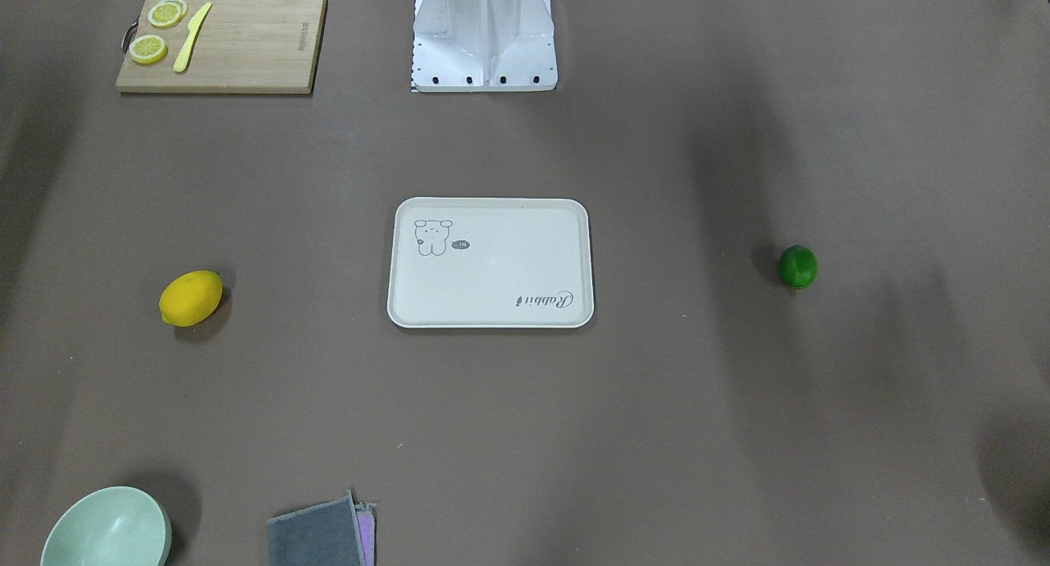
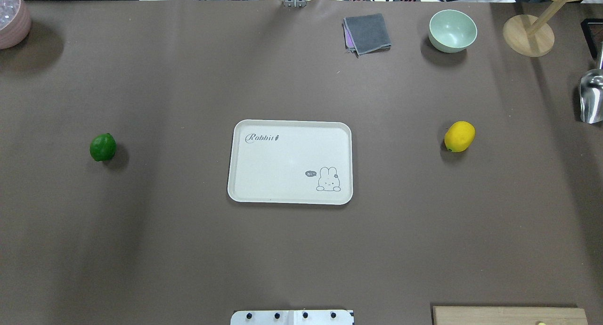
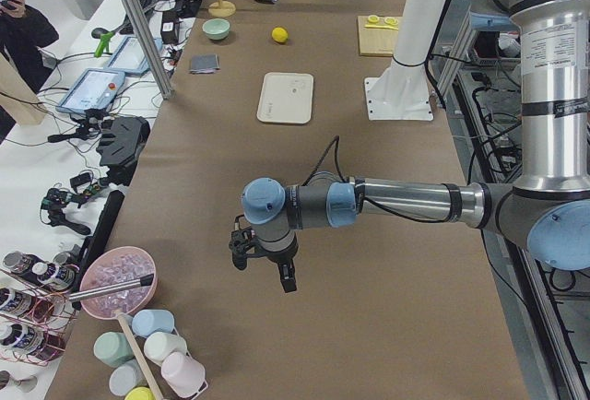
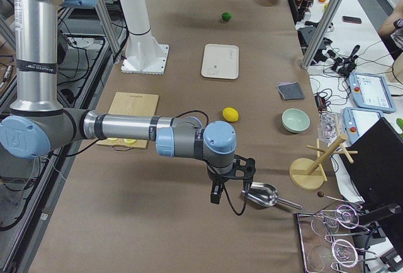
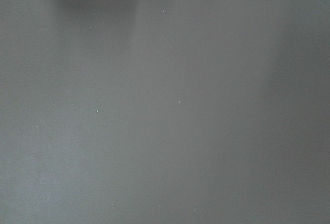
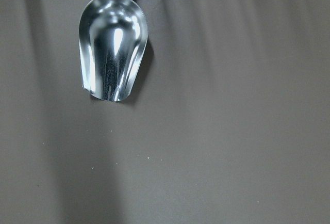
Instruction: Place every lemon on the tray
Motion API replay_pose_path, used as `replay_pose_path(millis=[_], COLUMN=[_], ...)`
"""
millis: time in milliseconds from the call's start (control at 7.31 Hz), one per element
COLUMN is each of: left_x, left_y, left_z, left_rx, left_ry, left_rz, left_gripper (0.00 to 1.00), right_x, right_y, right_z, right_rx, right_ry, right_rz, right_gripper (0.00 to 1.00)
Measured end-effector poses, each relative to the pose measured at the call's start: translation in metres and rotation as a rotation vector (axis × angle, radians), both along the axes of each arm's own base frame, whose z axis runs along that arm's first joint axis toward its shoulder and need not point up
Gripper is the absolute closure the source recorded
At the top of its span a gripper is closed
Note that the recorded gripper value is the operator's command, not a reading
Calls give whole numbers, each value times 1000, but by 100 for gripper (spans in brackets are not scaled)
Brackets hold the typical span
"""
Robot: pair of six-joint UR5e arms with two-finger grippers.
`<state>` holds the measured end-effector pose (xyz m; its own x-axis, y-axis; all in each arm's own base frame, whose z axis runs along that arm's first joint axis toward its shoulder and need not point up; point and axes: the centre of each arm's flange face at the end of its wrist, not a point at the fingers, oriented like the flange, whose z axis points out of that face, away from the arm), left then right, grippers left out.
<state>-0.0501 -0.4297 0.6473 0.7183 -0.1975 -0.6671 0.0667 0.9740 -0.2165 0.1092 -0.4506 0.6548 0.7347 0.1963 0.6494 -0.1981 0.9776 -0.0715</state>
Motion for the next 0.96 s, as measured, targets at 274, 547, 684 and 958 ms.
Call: replay_pose_path(millis=[274,547,684,958], left_x=[1,11,27,67], left_y=[-1,-5,-9,-22], left_z=[0,-2,-7,-31], left_rx=[1,-29,-41,-40], left_ry=[1,0,-1,2], left_rz=[3,-19,-28,-62], left_gripper=[2,2,4,4], right_x=[0,-1,-1,-11], right_y=[0,0,0,-7], right_z=[0,0,-1,-7], right_rx=[-1,-1,-1,5], right_ry=[-1,-7,-10,-28], right_rz=[1,1,1,-11], right_gripper=[1,1,1,1])
